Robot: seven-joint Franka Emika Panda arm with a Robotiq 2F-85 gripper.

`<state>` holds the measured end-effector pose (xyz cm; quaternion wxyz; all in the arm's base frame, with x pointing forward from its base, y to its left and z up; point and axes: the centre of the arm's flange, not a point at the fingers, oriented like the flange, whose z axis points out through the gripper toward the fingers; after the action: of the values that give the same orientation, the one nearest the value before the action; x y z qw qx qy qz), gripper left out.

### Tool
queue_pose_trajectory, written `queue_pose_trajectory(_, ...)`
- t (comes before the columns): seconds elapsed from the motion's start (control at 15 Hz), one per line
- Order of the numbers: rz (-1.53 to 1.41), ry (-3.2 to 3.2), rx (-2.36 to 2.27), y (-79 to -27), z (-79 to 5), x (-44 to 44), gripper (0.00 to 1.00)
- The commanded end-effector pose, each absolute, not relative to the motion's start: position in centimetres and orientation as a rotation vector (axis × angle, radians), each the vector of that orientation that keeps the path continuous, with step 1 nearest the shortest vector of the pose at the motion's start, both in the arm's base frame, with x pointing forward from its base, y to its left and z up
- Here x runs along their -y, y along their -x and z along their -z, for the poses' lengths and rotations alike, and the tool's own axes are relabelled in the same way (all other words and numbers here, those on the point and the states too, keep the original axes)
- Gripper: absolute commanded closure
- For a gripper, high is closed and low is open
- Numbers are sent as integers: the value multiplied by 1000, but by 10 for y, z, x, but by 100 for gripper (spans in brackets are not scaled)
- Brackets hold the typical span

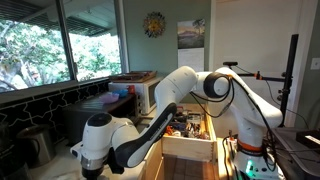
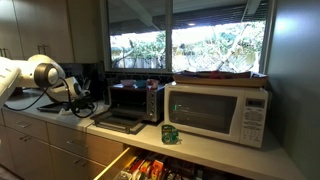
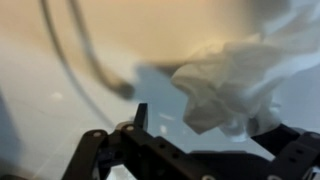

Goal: Put the white paper towel on the microwave on the counter

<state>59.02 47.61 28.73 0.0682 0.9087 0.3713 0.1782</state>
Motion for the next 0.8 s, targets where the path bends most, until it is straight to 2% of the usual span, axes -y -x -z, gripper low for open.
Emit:
queue_pose_trajectory(0.0, -752, -2674, -1099, -596, -299, -481, 0)
queue_pose_trajectory(0.13, -840, -2664, -1078, -597, -320, -479, 0)
queue_pose_trajectory(0.73, -690, -2862, -1039, -576, -422, -457, 0)
